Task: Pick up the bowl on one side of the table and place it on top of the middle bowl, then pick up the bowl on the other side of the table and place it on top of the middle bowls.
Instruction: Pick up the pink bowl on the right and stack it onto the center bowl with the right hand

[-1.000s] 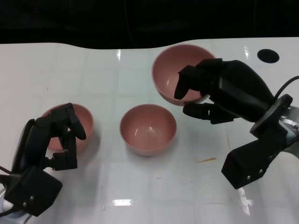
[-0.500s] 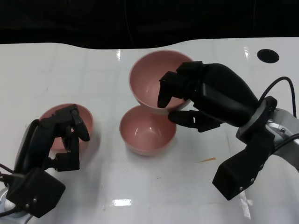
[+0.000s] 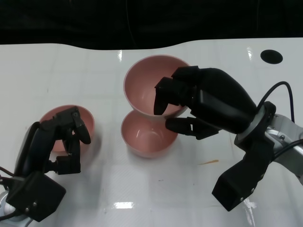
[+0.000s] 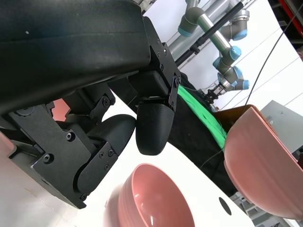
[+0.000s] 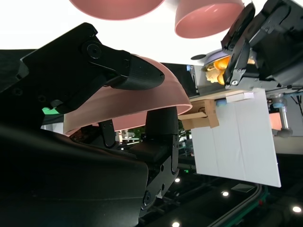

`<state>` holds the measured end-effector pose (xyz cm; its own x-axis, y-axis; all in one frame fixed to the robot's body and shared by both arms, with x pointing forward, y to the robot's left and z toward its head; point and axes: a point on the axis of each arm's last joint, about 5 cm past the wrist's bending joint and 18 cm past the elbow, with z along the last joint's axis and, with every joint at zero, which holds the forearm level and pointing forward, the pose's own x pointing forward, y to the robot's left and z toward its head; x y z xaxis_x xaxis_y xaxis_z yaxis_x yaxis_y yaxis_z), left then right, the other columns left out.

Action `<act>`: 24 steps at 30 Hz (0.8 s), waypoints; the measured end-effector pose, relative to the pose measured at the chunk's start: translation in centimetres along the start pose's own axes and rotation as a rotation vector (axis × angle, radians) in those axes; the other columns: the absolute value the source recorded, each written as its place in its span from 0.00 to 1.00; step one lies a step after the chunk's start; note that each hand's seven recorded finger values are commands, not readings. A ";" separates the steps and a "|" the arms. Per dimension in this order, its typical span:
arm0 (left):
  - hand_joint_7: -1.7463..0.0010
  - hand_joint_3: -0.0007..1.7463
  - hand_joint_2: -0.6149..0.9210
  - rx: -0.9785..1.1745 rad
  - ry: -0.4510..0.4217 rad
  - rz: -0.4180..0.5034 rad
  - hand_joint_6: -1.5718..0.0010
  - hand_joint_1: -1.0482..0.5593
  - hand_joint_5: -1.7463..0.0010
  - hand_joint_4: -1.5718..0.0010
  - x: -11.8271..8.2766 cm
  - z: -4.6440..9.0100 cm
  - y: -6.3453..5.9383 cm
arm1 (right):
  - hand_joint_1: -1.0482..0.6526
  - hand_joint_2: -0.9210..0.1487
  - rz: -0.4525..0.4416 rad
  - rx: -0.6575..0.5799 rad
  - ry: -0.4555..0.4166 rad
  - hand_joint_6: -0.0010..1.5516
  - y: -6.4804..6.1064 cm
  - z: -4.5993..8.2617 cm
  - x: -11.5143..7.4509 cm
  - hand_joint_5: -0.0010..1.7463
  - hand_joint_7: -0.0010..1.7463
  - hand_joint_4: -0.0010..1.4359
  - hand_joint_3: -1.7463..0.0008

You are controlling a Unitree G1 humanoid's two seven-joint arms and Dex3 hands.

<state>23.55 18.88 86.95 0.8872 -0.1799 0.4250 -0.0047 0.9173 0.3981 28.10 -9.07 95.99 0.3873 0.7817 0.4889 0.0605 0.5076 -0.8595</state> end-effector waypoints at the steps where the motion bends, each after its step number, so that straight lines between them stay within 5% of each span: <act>1: 0.00 1.00 0.61 0.000 0.000 0.000 0.52 0.53 0.00 0.33 0.0 0.0 0.0 | 0.45 0.31 -0.001 0.004 -0.001 0.39 0.1 0.1 0.0 1.00 1.00 0.67 0.32; 24: 0.00 1.00 0.60 -0.001 -0.014 -0.002 0.52 0.53 0.00 0.33 0.0 0.0 0.0 | 0.45 0.32 0.006 0.007 -0.039 0.37 1.4 1.2 0.0 1.00 1.00 0.66 0.37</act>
<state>23.50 18.87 86.96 0.8805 -0.1863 0.4359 -0.0026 0.9176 0.3976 27.09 -7.99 94.97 0.3511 0.7980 0.4898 0.0519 0.5057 -0.8612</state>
